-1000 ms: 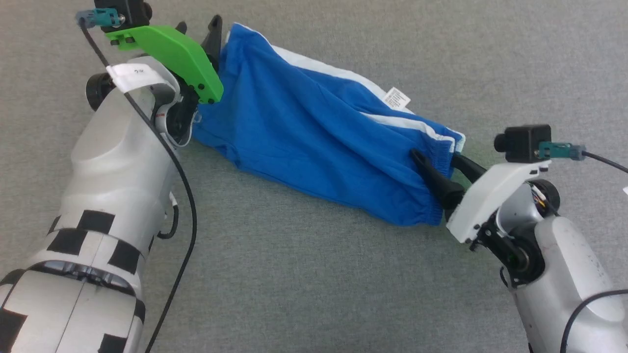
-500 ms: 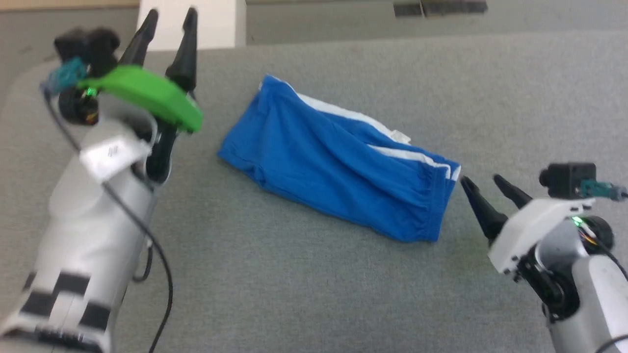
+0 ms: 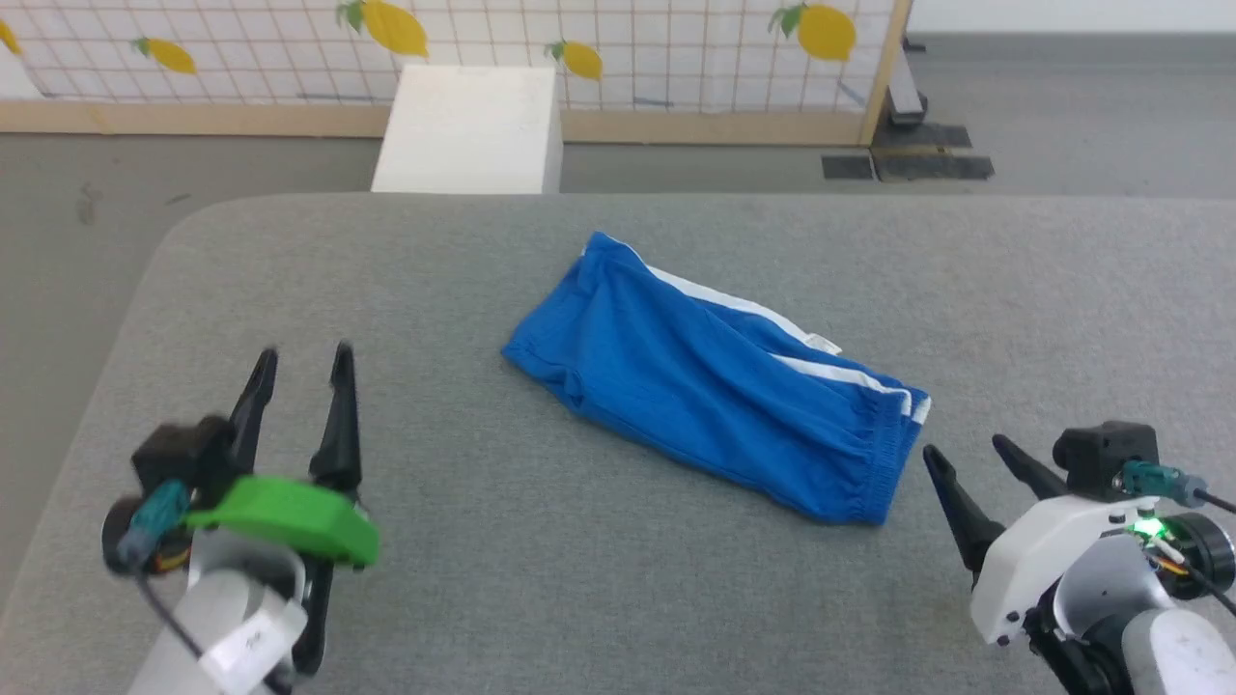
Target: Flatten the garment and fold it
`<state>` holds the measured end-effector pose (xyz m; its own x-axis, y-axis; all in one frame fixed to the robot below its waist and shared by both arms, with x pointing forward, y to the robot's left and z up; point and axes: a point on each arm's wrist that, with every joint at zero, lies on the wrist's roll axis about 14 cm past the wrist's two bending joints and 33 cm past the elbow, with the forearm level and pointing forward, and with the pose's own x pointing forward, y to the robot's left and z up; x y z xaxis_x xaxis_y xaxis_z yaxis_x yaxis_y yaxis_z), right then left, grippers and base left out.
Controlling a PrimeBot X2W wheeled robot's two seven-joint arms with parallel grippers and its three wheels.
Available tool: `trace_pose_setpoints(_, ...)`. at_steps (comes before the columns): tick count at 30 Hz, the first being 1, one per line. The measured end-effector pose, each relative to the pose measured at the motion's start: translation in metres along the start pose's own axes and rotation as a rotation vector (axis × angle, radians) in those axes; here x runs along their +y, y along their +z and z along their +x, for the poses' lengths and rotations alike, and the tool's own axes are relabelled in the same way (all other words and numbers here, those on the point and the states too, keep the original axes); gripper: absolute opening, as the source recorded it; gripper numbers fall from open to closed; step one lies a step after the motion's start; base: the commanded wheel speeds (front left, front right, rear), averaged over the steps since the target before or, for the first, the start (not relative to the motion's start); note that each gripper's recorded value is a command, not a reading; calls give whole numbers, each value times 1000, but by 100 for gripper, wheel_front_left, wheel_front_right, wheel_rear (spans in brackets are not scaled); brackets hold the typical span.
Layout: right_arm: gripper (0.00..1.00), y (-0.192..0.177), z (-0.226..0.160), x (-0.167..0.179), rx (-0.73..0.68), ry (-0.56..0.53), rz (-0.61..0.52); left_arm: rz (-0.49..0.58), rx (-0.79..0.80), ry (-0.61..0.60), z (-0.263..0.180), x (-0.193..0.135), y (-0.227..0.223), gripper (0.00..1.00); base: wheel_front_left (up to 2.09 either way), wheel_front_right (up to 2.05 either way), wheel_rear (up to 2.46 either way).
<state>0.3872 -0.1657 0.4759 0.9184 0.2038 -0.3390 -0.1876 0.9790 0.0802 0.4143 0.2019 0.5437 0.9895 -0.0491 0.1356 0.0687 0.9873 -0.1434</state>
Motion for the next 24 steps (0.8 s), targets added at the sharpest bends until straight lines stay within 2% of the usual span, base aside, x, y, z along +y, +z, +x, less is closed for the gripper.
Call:
trace_pose_setpoints(5,100,-2,-5,6,-10,2,17,-20,18,76,-28,15,-7,100,0,0,0)
trace_pose_setpoints(11,100,-9,-7,1,7,-19,39,-52,35,88,-39,11,-15,100,0,0,0)
trace_pose_setpoints(15,100,-20,-1,-4,77,-34,53,-61,28,97,-38,11,-15,100,0,0,0)
trace_pose_setpoints(20,100,-15,23,-6,169,-33,32,-43,22,84,-33,8,-14,100,0,0,0)
trace_pose_setpoints(24,100,-21,42,-8,300,-41,-2,-54,23,92,-30,7,-17,100,0,0,0)
